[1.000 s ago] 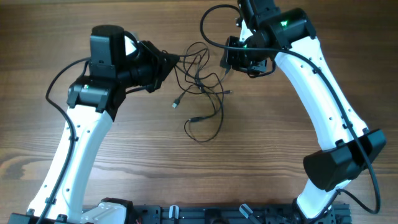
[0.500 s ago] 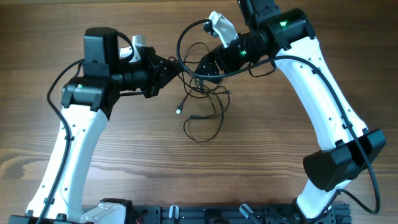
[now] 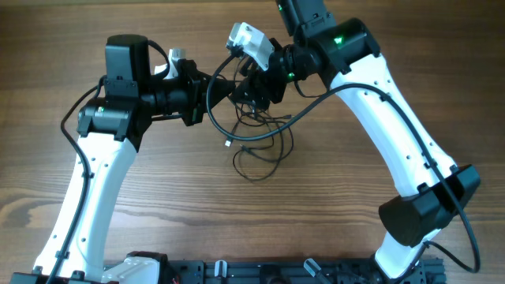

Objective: Untangle cables

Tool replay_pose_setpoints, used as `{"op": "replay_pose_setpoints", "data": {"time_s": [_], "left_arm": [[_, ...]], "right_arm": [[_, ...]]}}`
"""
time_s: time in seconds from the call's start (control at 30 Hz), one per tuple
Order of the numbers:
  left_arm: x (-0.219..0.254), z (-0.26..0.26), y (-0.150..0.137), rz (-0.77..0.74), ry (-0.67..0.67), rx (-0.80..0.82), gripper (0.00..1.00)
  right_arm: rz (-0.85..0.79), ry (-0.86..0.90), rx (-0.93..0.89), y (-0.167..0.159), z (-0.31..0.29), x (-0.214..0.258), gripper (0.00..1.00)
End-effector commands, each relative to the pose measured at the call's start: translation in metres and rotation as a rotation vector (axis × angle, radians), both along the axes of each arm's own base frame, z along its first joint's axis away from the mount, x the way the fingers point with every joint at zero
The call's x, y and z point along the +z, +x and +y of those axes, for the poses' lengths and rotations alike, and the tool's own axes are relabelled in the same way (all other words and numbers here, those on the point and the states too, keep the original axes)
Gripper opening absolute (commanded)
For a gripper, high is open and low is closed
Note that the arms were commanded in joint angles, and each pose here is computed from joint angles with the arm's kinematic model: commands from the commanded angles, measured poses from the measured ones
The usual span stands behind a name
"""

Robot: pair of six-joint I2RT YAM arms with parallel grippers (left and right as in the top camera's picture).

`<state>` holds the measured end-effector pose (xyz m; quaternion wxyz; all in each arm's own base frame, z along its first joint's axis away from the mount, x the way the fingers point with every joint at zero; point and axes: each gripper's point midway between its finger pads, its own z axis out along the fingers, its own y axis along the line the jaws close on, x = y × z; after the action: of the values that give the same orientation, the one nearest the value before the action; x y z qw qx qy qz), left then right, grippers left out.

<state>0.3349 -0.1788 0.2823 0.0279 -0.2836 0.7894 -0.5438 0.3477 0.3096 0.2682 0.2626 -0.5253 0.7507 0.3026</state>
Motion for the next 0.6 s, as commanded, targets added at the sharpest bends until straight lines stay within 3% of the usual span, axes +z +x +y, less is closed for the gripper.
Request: {"op": "replay_pose_setpoints", "data": {"time_s": [0.0, 0.1, 0.27, 0.3, 0.37, 0.4, 0.43, 0.57], "left_arm": [[0.004, 0.005, 0.003, -0.014, 0.014, 0.034, 0.04], [0.002, 0.008, 0.006, -0.017, 0.034, 0.057, 0.04], [0.000, 0.010, 0.009, -0.027, 0.052, 0.068, 0.08], [-0.003, 0.013, 0.012, -0.053, 0.085, 0.081, 0.17], [-0.009, 0.022, 0.019, -0.122, 0.167, 0.097, 0.64], [-0.011, 0.024, 0.021, -0.151, 0.203, 0.091, 0.75], [-0.014, 0.026, 0.020, -0.159, 0.225, 0.084, 1.00], [-0.049, 0.048, 0.008, -0.071, 0.405, 0.111, 1.00]], "right_arm": [[-0.002, -0.026, -0.026, 0.006, -0.002, -0.007, 0.44], [0.032, -0.040, -0.053, 0.004, -0.005, -0.010, 0.04], [0.096, -0.035, -0.112, 0.004, -0.005, -0.010, 0.05], [0.127, -0.025, -0.150, 0.005, -0.004, -0.009, 0.04], [0.214, 0.003, -0.253, 0.009, -0.002, -0.006, 0.04], [0.259, 0.017, -0.308, 0.012, -0.001, -0.005, 0.04], [0.293, 0.031, -0.350, 0.014, 0.000, -0.003, 0.04], [0.354, 0.127, -0.583, 0.040, 0.000, 0.018, 0.04]]}}
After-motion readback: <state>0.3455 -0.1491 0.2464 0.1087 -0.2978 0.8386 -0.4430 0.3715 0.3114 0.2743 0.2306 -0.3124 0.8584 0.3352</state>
